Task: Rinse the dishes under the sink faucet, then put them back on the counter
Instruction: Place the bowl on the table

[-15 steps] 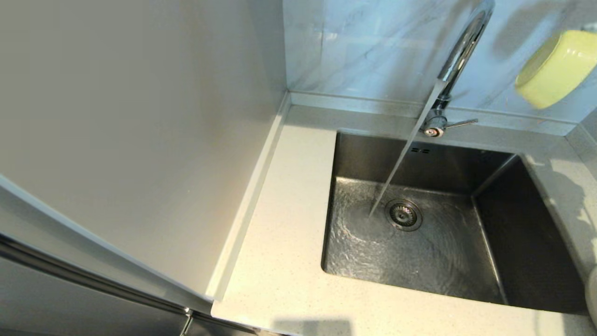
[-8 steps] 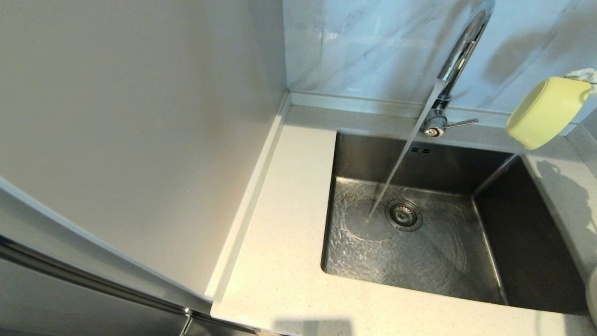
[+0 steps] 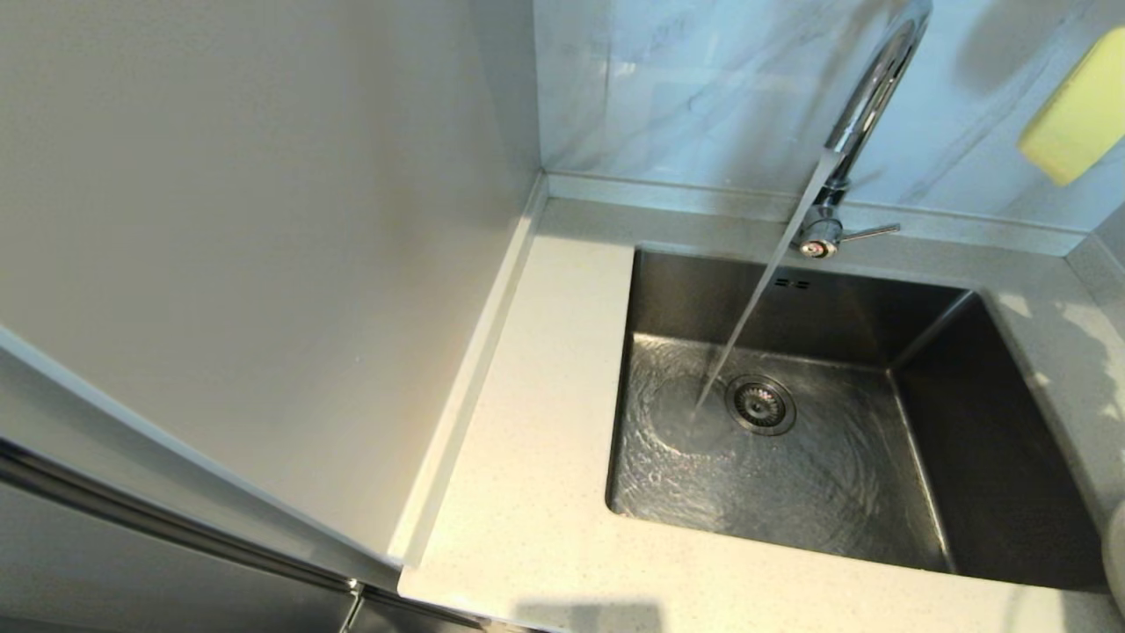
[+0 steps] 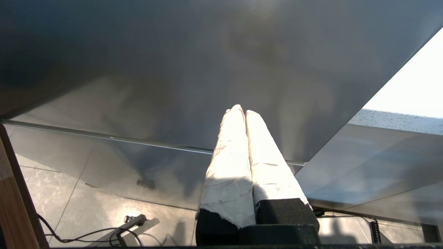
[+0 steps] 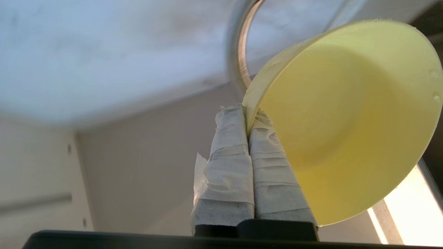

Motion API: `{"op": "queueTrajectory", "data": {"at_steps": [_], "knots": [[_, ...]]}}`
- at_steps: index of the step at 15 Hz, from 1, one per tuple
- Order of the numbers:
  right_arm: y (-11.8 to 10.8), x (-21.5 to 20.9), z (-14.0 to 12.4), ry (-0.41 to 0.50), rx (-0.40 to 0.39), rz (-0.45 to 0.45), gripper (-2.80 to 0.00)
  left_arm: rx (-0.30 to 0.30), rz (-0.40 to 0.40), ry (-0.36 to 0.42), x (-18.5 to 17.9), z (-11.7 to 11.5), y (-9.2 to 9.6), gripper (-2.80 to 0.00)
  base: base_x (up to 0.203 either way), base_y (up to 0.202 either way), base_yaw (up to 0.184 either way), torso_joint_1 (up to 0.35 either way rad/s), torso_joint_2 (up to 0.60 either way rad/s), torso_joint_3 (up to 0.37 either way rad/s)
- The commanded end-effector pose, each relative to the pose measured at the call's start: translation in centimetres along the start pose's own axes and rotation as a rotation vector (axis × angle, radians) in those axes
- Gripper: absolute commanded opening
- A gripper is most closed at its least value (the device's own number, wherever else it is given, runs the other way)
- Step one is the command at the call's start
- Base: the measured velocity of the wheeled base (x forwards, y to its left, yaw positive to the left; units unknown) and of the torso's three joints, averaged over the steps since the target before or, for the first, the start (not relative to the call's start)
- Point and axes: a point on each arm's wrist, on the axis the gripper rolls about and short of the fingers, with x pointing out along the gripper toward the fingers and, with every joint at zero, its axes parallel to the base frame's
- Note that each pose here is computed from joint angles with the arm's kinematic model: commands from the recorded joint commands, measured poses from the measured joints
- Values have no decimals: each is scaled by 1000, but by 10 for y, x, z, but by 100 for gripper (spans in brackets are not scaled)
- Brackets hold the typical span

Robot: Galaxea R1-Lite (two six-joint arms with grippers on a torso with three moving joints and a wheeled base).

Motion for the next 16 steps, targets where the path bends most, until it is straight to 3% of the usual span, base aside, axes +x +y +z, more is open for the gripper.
{"op": "queueTrajectory", "data": {"at_steps": [1, 3, 4, 5, 7, 11, 13, 14, 16], "knots": [[-15, 7, 7, -27, 120, -81, -280, 0, -1, 0, 0, 0, 0, -280, 0, 0, 0, 0, 0, 0], [-42, 18, 5, -106, 231, -261, -280, 0, 1, 0, 0, 0, 0, -280, 0, 0, 0, 0, 0, 0], [-57, 23, 0, -151, 173, -385, -280, 0, 1, 0, 0, 0, 0, -280, 0, 0, 0, 0, 0, 0], [-68, 28, -8, -188, 43, -513, -280, 0, -1, 0, 0, 0, 0, -280, 0, 0, 0, 0, 0, 0], [-76, 29, -21, -141, -244, -676, -280, 0, 1, 0, 0, 0, 0, -280, 0, 0, 0, 0, 0, 0], [-78, 18, -30, 145, -992, -775, -280, 0, 0, 0, 0, 0, 0, -280, 0, 0, 0, 0, 0, 0], [-83, 5, -25, 270, -1242, -773, -280, 0, -1, 0, 0, 0, 0, -280, 0, 0, 0, 0, 0, 0], [-91, -3, -19, 334, -1322, -775, -280, 0, -1, 0, 0, 0, 0, -280, 0, 0, 0, 0, 0, 0], [-106, -20, -8, 425, -1398, -808, -280, 0, -1, 0, 0, 0, 0, -280, 0, 0, 0, 0, 0, 0]]}}
